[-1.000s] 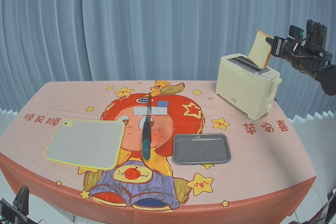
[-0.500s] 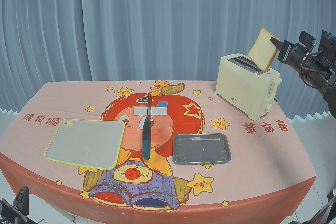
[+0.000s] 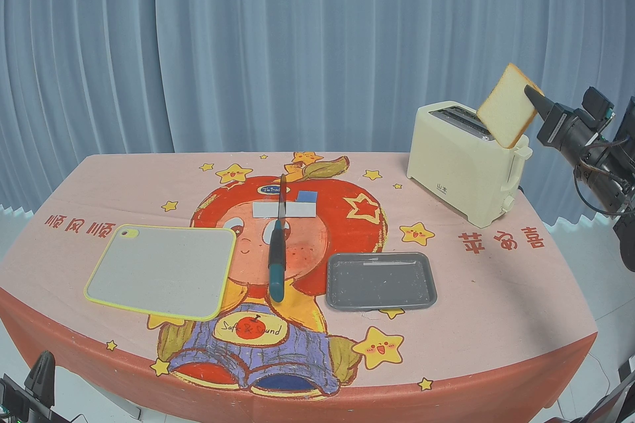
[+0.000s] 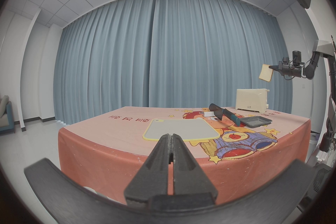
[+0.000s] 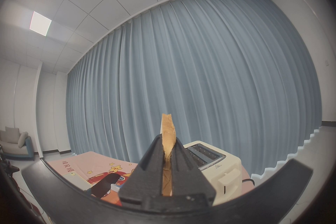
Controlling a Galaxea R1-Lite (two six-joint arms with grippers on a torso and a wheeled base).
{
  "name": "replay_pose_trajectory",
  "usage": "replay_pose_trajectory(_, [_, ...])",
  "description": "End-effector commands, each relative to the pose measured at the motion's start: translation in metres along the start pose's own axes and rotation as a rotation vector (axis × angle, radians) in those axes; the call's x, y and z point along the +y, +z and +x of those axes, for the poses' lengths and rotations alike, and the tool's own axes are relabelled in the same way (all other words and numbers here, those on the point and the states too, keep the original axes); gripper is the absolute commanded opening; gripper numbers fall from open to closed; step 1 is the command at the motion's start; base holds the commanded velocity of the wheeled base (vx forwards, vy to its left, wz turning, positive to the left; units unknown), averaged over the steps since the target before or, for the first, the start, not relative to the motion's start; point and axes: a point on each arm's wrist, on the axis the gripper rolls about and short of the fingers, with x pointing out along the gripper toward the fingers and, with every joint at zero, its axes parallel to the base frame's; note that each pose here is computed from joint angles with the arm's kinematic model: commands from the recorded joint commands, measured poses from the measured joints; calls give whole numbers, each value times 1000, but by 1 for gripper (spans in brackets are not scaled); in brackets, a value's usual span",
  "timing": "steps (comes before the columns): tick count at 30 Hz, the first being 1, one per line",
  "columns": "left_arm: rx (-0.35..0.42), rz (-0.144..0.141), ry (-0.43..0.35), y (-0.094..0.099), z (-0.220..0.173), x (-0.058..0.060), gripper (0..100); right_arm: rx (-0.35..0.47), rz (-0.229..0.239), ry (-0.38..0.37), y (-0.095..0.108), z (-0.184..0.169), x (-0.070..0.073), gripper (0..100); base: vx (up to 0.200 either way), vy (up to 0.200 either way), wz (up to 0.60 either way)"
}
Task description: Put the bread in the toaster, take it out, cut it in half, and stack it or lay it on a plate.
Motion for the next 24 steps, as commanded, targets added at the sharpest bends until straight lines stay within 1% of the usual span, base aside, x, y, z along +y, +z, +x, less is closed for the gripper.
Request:
replay_pose_trajectory(1, [1, -1, 0, -5, 0, 0, 0, 14, 2, 2, -4, -5, 1, 0, 0, 0, 0])
replay_pose_trajectory(2, [1, 0, 0, -5, 0, 0, 0, 18, 2, 4, -4, -7, 1, 0, 0, 0, 0])
replay_pose_trajectory(5, [1, -1, 0, -5, 0, 0, 0, 36, 11, 38, -5, -21, 12, 0, 0, 0, 0])
replay_pose_trajectory(9, [1, 0, 0, -5, 0, 0, 0, 53, 13, 68, -8, -30, 19, 0, 0, 0, 0])
replay_pose_trajectory(16, [1, -1, 0, -5, 0, 0, 0, 67, 15, 74, -11, -32, 20, 0, 0, 0, 0])
replay_pose_trajectory(19, [1, -1, 0, -5, 0, 0, 0, 72, 19, 89, -13, -32, 24, 0, 0, 0, 0])
replay_pose_trajectory(24, [1, 0, 0, -5, 0, 0, 0, 73, 16, 89, -13, -33, 25, 0, 0, 0, 0])
